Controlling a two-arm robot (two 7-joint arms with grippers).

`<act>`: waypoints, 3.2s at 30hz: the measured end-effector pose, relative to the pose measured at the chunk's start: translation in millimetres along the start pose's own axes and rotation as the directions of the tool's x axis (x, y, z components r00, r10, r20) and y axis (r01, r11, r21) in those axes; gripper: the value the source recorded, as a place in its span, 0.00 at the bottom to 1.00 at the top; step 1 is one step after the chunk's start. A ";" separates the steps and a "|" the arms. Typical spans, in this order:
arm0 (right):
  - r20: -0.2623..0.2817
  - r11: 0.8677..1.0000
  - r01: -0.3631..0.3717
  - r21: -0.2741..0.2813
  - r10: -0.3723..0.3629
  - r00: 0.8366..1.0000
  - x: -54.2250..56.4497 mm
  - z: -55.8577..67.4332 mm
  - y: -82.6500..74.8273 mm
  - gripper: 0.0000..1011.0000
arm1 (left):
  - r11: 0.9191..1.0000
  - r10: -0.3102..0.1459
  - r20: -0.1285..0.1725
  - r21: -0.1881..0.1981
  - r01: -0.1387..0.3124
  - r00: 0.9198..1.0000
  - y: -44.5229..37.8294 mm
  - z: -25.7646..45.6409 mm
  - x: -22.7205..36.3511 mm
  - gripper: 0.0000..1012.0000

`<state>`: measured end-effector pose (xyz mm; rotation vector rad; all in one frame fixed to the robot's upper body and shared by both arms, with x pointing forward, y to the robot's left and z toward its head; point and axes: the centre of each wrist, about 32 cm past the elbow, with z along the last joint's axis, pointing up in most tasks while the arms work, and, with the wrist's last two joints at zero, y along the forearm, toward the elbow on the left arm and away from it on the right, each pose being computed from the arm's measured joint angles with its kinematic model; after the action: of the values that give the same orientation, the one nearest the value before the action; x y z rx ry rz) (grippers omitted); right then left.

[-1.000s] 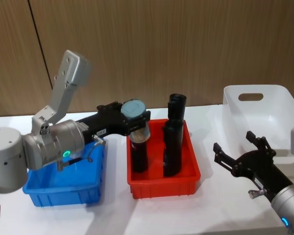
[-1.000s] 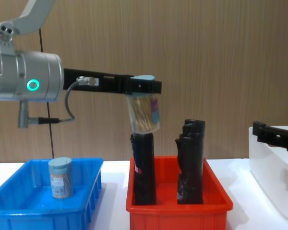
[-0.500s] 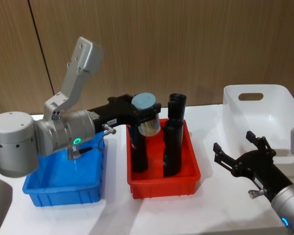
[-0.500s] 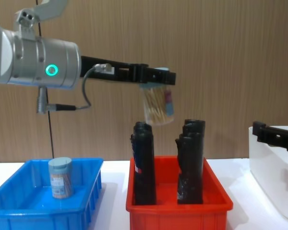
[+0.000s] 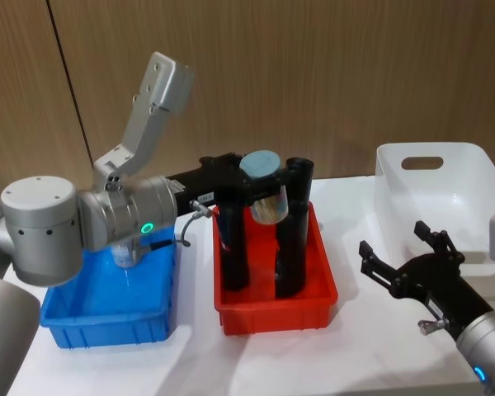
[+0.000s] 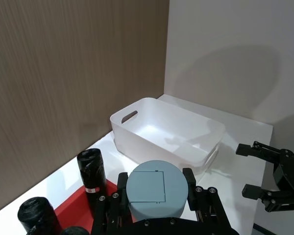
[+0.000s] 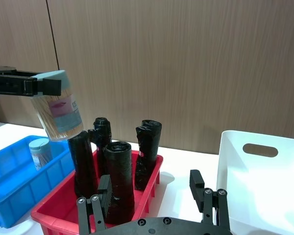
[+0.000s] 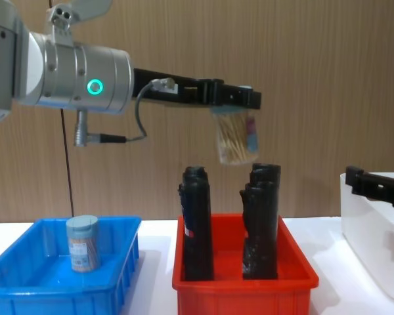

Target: Pick the cotton swabs from the blue box and place them into the white box.

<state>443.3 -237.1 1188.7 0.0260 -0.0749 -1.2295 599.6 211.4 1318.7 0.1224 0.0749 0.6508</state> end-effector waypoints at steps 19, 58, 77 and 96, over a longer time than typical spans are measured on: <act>0.000 1.000 0.000 0.000 0.000 1.000 0.0 0.1 0.1 0.99 | 1.000 -0.021 -0.007 -0.004 0.021 1.000 -7.8 4.0 -1.8 0.66; 0.038 0.994 -0.101 -0.051 0.103 0.994 -7.2 18.0 45.0 0.99 | 1.000 -0.026 -0.008 -0.005 0.026 1.000 -9.7 5.0 -2.2 0.66; -0.023 0.981 -0.186 -0.063 0.185 0.983 -17.7 31.4 62.1 0.99 | 1.000 -0.026 -0.008 -0.005 0.026 1.000 -9.6 5.1 -2.2 0.66; -0.053 0.962 -0.260 -0.077 0.257 0.965 -30.3 40.0 76.3 0.99 | 1.000 -0.026 -0.008 -0.005 0.026 1.000 -9.6 5.1 -2.2 0.66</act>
<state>502.2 -182.2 1231.9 -0.0296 0.0108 -0.9690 604.2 202.0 1322.4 0.1139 0.0827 0.6254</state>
